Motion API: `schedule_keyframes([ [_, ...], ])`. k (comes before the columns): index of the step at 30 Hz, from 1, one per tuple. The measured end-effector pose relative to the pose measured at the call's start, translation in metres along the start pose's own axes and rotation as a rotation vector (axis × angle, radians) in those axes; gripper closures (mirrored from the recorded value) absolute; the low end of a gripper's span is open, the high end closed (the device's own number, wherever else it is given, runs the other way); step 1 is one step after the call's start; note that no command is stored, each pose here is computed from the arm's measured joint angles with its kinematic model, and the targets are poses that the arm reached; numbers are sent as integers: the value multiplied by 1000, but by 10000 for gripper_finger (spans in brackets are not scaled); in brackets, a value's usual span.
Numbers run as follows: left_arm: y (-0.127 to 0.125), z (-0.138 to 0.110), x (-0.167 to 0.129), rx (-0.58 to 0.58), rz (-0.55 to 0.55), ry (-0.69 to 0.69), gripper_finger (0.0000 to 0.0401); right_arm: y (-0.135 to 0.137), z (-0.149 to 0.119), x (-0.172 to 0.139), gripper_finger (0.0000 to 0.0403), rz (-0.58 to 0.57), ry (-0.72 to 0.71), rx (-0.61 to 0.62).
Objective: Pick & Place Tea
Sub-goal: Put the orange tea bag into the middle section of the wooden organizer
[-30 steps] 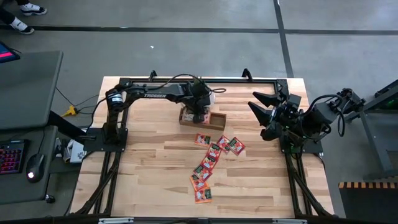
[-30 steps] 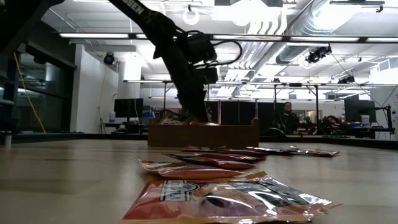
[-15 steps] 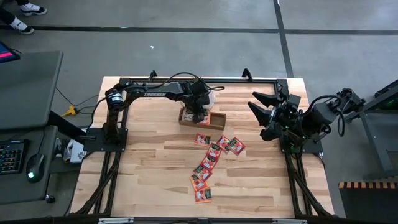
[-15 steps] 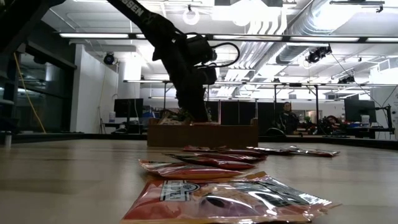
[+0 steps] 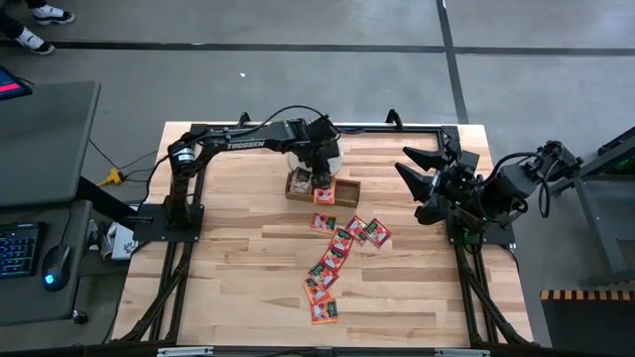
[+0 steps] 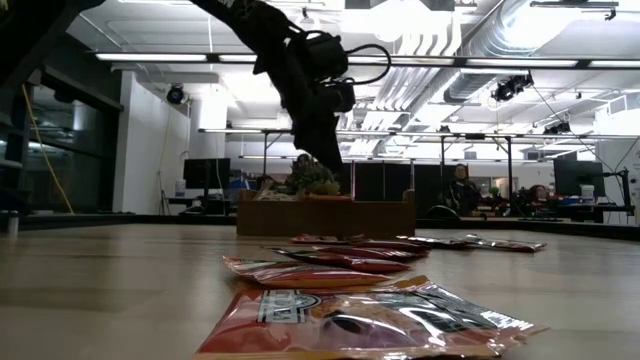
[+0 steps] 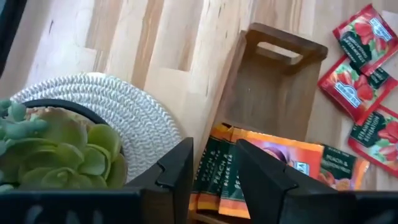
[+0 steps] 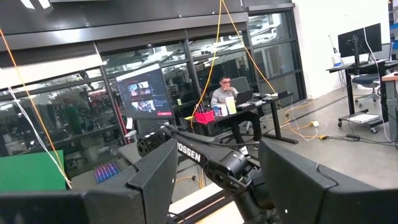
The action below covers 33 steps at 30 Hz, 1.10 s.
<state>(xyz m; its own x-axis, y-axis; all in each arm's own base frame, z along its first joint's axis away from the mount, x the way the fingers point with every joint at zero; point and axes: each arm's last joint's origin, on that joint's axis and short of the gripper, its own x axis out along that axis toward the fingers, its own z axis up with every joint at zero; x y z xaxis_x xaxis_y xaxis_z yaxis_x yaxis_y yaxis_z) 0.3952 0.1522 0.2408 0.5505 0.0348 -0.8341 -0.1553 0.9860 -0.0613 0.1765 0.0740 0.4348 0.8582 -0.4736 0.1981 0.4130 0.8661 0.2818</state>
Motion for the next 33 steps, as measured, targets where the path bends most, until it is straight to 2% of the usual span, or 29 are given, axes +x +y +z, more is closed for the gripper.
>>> schedule_keyframes([
  [6, -6, 0, -6, -27, -43, 55, 291, 0, 0, 0, 183, 0, 0, 0],
  [9, -16, -5, -6, -46, -136, 109, 328, 0, 0, 0, 183, 0, 1, -1],
  [11, -26, -8, -5, -34, -154, 152, 369, 0, 0, 0, 183, -10, 3, -5],
  [13, -35, -8, -4, -6, -145, 167, 391, 0, -1, 0, 183, -16, 5, -8],
  [17, -47, -5, -2, 31, -119, 153, 398, -1, -1, 0, 183, -18, 7, -10],
  [27, -50, -5, -2, 8, -127, 154, 400, -1, -1, 0, 183, -16, 6, 1],
  [33, -53, -6, -2, -49, -231, 162, 401, 0, -1, 0, 183, -16, 6, 16],
])
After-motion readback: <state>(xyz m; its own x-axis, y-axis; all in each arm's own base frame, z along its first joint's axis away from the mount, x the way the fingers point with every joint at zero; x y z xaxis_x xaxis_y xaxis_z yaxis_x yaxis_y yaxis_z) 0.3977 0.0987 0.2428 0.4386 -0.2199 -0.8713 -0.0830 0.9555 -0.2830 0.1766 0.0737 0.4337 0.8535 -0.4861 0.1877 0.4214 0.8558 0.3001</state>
